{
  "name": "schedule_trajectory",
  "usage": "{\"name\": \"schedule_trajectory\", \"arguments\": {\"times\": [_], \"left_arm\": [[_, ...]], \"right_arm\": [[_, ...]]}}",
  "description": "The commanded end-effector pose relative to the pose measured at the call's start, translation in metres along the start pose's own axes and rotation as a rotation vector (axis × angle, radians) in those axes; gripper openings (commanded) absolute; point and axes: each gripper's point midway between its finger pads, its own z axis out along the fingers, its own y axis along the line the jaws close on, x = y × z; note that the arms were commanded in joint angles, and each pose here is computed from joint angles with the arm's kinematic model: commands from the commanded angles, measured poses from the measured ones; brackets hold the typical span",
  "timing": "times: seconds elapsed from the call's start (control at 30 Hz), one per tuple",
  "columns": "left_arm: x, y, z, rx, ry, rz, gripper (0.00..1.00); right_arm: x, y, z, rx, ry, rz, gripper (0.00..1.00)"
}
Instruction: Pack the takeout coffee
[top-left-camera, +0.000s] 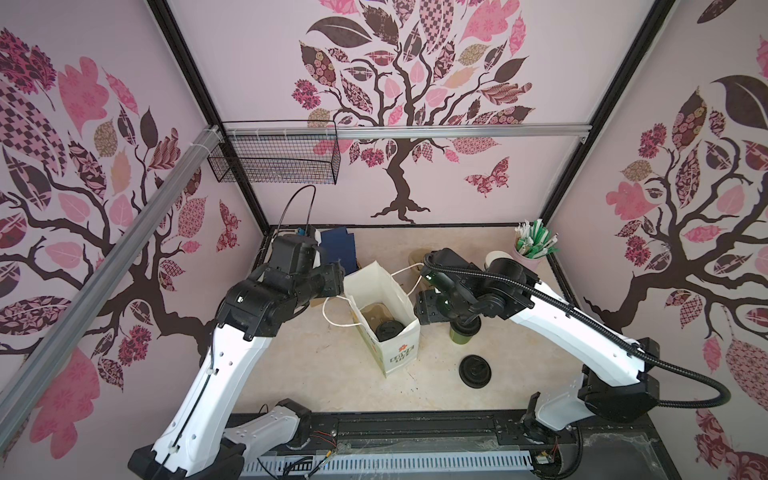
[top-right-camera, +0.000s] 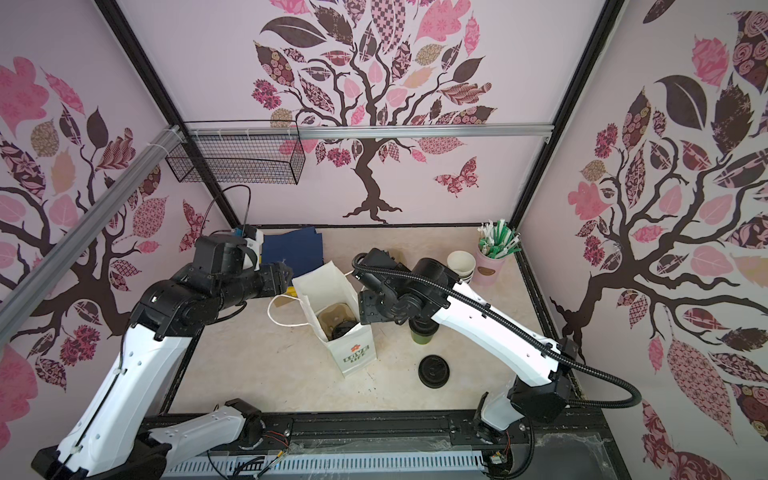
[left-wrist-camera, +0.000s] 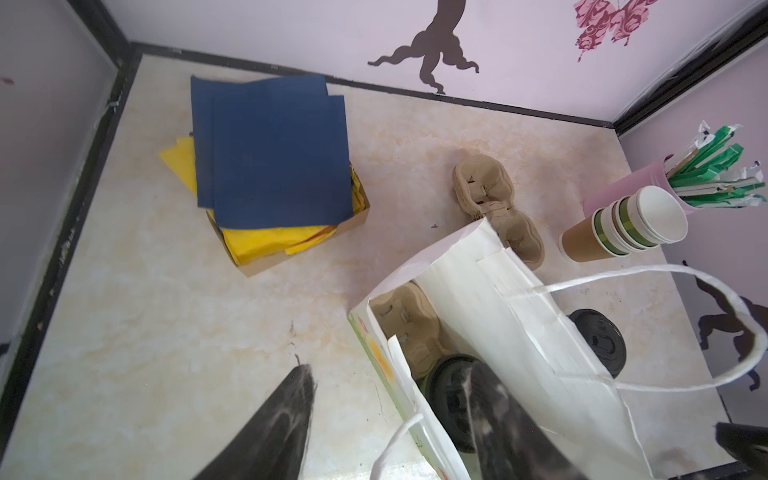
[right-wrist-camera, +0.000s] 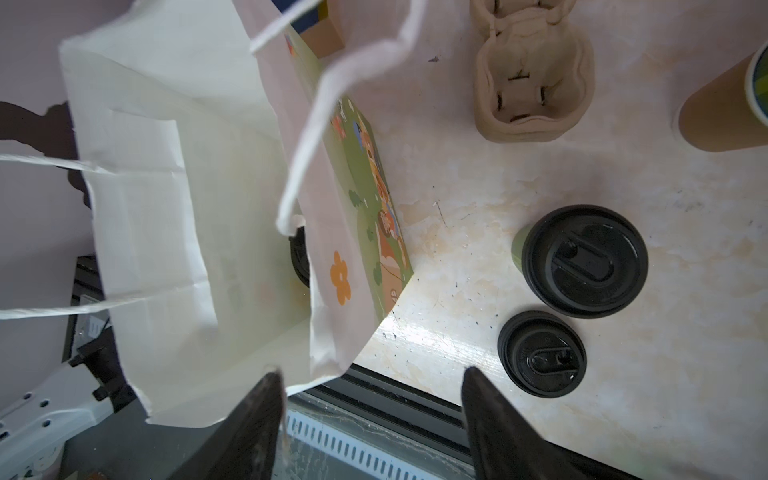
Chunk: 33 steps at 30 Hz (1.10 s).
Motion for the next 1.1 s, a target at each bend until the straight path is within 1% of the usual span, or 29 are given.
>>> {"name": "schedule_trajectory", "arguments": {"times": [0.0,0.1,0.2,0.27,0.5,0.57,0.6,0.67,0.73,0.83,1.07], "left_arm": [[-0.021,-0.013,0.005,0.031,-0.011,0.220,0.64],[-0.023,-0.029,0.023,0.089,0.043,0.340,0.65],[-0.020,-0.037,0.044,0.117,0.112,0.452,0.65],[-0.019,-0.039,0.056,0.121,0.145,0.505,0.66],[-0.004,-0.044,0.089,0.152,0.247,0.618,0.66],[0.001,-0.043,0.097,0.152,0.273,0.637,0.64],[0.000,-0.041,0.101,0.139,0.278,0.644,0.62],[-0.002,-0.037,0.109,0.107,0.286,0.646,0.52],[-0.005,-0.038,0.113,0.100,0.284,0.640,0.42],[-0.005,-0.038,0.117,0.094,0.289,0.621,0.31],[0.009,-0.032,0.124,0.080,0.343,0.598,0.12]], "right_arm": [[0.008,-0.014,-0.011,0.011,0.005,0.096,0.71],[0.008,-0.017,-0.012,0.022,0.004,0.080,0.71],[0.009,-0.020,-0.013,0.024,0.001,0.077,0.72],[0.009,-0.023,-0.014,0.030,-0.001,0.076,0.72],[0.006,-0.033,-0.016,0.055,-0.005,0.081,0.72],[0.005,-0.035,-0.016,0.062,-0.005,0.083,0.72],[0.005,-0.036,-0.016,0.063,-0.006,0.084,0.72],[0.004,-0.037,-0.017,0.065,-0.007,0.086,0.72],[0.004,-0.038,-0.017,0.069,-0.007,0.088,0.72],[0.004,-0.040,-0.016,0.073,-0.009,0.089,0.72],[0.004,-0.041,-0.018,0.058,-0.023,0.094,0.72]]}}
